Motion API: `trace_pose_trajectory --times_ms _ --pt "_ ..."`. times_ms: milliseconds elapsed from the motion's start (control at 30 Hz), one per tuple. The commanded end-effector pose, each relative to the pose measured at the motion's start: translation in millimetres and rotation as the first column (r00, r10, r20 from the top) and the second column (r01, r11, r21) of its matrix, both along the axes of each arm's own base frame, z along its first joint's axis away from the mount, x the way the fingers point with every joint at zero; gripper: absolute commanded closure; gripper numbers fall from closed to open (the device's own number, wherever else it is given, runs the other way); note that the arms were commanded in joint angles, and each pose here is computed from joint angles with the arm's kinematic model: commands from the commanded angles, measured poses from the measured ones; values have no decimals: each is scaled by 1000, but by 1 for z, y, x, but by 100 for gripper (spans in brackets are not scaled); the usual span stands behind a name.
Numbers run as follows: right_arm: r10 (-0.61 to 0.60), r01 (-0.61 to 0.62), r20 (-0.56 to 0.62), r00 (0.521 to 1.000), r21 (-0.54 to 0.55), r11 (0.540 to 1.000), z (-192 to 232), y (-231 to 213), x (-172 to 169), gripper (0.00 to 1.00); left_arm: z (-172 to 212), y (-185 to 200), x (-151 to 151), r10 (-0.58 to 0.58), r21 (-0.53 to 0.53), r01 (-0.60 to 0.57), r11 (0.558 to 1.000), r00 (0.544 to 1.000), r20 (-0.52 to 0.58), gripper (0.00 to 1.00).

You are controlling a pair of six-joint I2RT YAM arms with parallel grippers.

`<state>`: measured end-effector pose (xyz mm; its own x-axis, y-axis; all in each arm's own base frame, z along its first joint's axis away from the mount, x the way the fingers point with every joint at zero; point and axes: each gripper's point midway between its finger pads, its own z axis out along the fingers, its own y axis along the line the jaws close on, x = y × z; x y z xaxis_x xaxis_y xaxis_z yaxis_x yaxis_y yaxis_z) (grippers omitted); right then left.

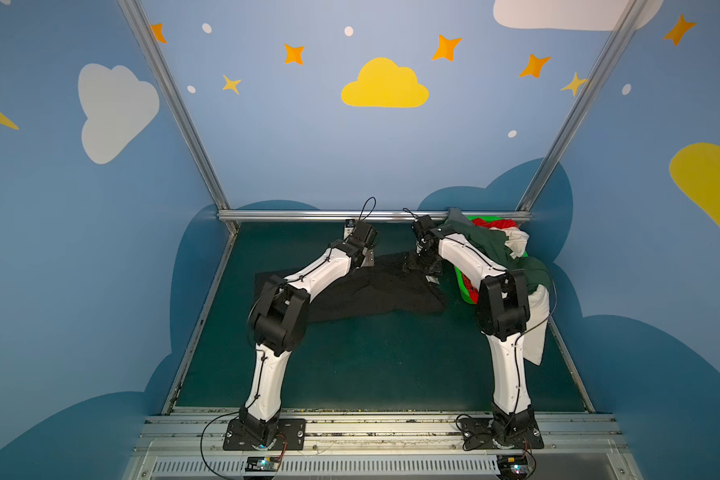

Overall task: Fold and stack the t-shirts
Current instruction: 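Lay the folded shirt down with both grippers, left drawing back toward the robot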

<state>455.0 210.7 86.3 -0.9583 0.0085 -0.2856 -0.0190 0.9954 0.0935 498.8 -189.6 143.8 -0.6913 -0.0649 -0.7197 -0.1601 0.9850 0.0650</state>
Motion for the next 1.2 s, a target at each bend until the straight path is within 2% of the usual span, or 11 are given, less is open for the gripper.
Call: trace_pose_trajectory --times_ms 0,167,300,367,533,700,800,933,1000,1100,1167 --pt "10 -1 71 997 -128 992 16 -7 -9 16 29 53 -32 121 167 -134 977 989 84 0" --pt "65 -59 35 997 -145 988 2 14 -18 20 24 107 -97 213 289 -228 930 974 83 0" --pt "63 -64 -8 998 -124 990 -22 24 -19 24 -16 138 -125 274 207 -267 941 962 -8 0" --pt "68 -69 -20 998 -120 990 -31 28 -15 25 -33 145 -129 294 172 -280 944 954 -59 1" --pt "77 -81 -55 996 -90 993 -43 41 -7 26 -61 154 -129 316 190 -285 940 935 -160 2" --pt "90 -93 -80 993 -30 995 -49 55 -4 26 -91 142 -121 275 152 -241 959 921 -275 1" --pt "96 -95 -94 991 9 995 -51 61 -3 26 -104 139 -119 268 176 -218 960 895 -356 1" --pt "94 -90 -103 990 41 995 -54 66 -2 26 -127 129 -124 239 126 -204 971 864 -443 3" --pt "96 -91 -105 990 53 994 -55 67 -1 26 -135 126 -127 234 114 -204 972 849 -474 9" --pt "97 -89 -110 989 73 993 -57 69 0 26 -146 126 -131 240 116 -210 971 828 -507 25" --pt "99 -90 -113 989 87 992 -58 70 1 26 -149 127 -133 251 127 -217 968 817 -519 33"
